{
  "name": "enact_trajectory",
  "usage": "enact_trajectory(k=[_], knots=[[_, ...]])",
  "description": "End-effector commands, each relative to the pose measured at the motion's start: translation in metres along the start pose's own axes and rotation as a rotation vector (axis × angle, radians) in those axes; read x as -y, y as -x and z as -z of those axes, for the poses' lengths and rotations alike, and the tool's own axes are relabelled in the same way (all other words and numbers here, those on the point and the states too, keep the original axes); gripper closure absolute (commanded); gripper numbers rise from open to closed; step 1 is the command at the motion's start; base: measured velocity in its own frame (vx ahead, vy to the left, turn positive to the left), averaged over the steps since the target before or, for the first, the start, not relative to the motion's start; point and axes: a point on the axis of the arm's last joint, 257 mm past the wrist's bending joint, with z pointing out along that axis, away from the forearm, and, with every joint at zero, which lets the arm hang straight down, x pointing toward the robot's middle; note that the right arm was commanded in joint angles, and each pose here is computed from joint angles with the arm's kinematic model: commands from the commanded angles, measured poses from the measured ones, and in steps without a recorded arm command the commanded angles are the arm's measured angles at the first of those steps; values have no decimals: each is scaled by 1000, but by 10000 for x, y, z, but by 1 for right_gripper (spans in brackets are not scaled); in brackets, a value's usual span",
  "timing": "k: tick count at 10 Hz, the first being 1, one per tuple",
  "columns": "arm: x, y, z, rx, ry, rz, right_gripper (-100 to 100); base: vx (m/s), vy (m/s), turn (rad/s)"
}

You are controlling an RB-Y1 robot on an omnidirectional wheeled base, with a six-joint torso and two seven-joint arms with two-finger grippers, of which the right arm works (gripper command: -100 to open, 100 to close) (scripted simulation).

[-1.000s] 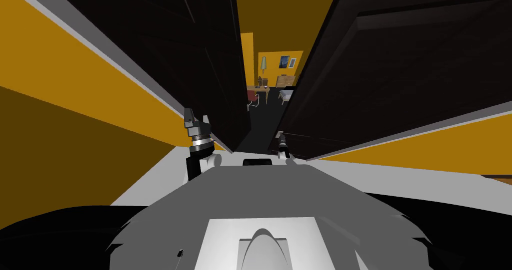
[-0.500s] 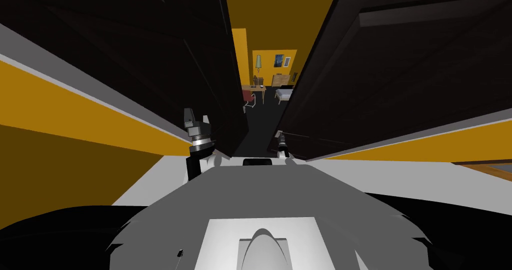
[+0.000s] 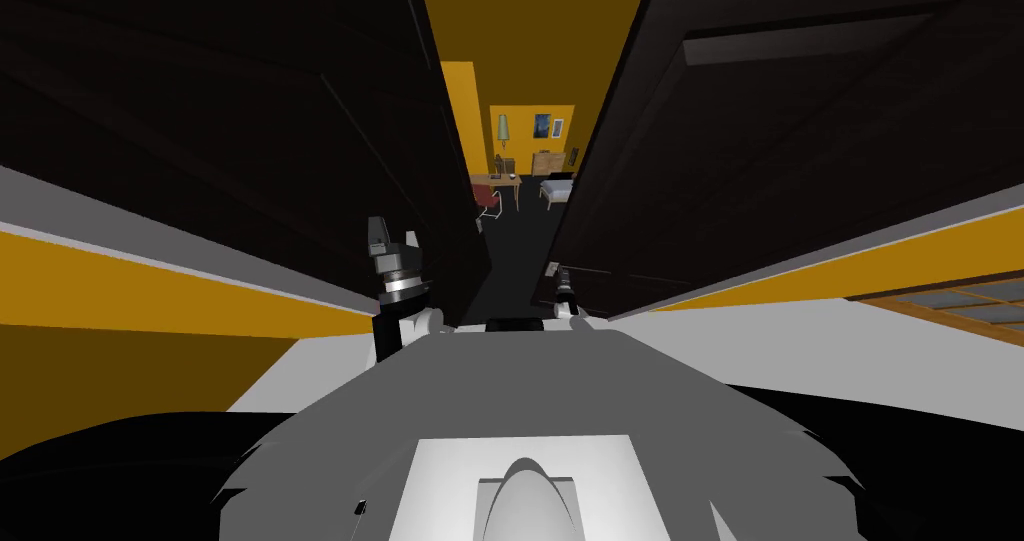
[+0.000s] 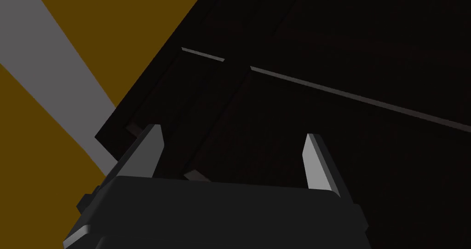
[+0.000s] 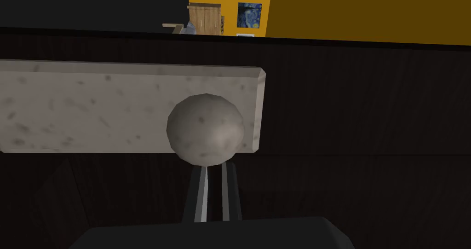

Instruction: Push the door open

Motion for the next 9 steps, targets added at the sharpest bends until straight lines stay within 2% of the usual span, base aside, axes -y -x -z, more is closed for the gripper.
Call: enact_trajectory(k=[1,2,5,8,9], knots=[[-42,49,-38,9,12,8,100,210,56,-257],[-19,-6,-24,2,5,1,-100,-11,83,-82],[-21,-49,-27,-1,4,-6,-100,-189,64,-6],[-22,-141,-27,-6,3,-20,-100,-237,117,-37],[-20,-113,-23,-5,3,-17,-100,-124,72,-18]])
